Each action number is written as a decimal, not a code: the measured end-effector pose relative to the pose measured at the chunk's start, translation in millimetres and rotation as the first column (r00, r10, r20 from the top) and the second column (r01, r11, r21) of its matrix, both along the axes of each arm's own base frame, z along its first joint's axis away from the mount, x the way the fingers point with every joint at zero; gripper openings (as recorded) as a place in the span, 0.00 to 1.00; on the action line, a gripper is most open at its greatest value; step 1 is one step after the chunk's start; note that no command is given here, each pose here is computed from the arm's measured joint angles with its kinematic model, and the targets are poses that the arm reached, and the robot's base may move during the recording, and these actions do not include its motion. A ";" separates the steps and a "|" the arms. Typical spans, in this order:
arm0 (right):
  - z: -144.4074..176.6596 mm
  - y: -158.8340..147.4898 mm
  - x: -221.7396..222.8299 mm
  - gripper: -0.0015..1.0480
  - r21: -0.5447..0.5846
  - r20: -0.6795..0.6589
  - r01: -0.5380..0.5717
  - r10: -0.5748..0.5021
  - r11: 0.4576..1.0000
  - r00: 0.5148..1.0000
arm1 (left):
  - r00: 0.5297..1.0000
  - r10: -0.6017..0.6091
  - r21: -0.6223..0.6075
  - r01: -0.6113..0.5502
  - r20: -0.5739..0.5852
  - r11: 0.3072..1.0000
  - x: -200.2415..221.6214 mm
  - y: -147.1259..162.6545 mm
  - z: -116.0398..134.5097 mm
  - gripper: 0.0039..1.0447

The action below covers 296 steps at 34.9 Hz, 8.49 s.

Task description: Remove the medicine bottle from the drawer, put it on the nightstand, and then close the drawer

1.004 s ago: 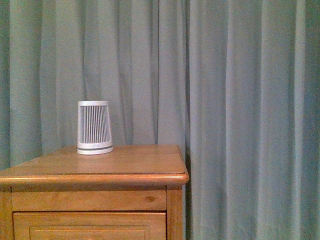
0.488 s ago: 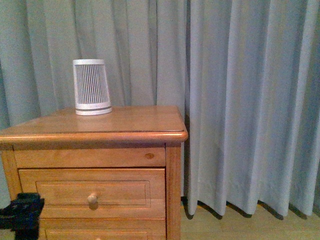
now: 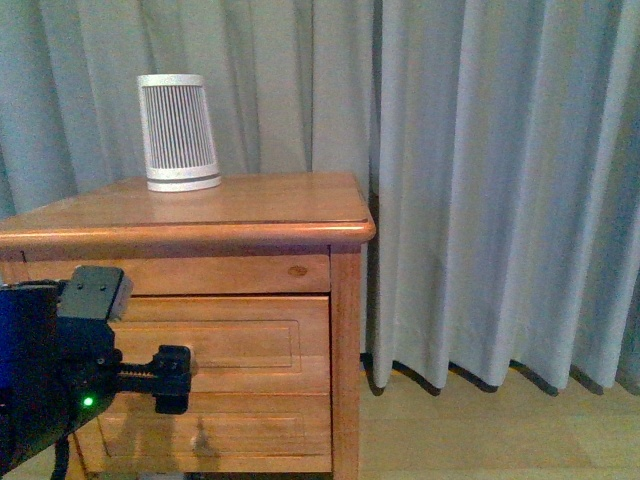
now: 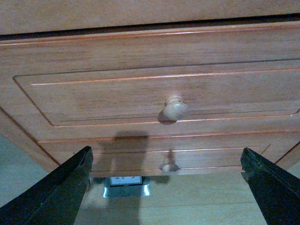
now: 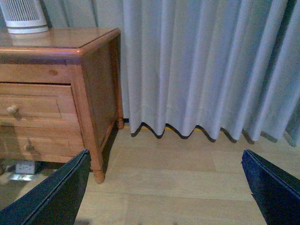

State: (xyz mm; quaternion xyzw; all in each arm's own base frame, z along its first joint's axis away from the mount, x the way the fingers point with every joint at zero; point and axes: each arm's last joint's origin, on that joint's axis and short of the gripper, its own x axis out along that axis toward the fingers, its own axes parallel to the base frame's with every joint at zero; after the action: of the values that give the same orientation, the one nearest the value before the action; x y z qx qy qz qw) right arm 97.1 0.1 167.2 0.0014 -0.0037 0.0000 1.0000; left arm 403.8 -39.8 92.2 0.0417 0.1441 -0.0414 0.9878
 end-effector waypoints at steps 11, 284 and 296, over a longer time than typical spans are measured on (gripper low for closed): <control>0.0 0.0 0.0 0.93 0.000 0.000 0.000 0.000 1.000 1.000 | 0.999 -0.027 -0.038 0.028 0.019 0.999 27.0 -7.8 -16.7 0.94; 75.5 17.3 155.4 0.93 -0.015 -0.377 0.251 -0.238 0.968 0.895 | 0.954 0.092 -0.099 -0.066 0.286 0.993 -306.6 39.4 74.4 0.94; 42.3 38.7 264.1 0.93 -0.065 -0.588 0.141 -0.152 0.988 0.794 | 0.954 0.092 -0.099 -0.066 0.286 0.993 -306.6 39.4 74.4 0.94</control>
State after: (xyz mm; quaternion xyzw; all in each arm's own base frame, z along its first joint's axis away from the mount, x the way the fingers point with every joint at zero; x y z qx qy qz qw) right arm 361.2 38.8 209.5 -0.0078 0.3074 -0.0779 0.9483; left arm 97.2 -0.4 166.6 -0.0024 -0.0030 -0.0015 1.0000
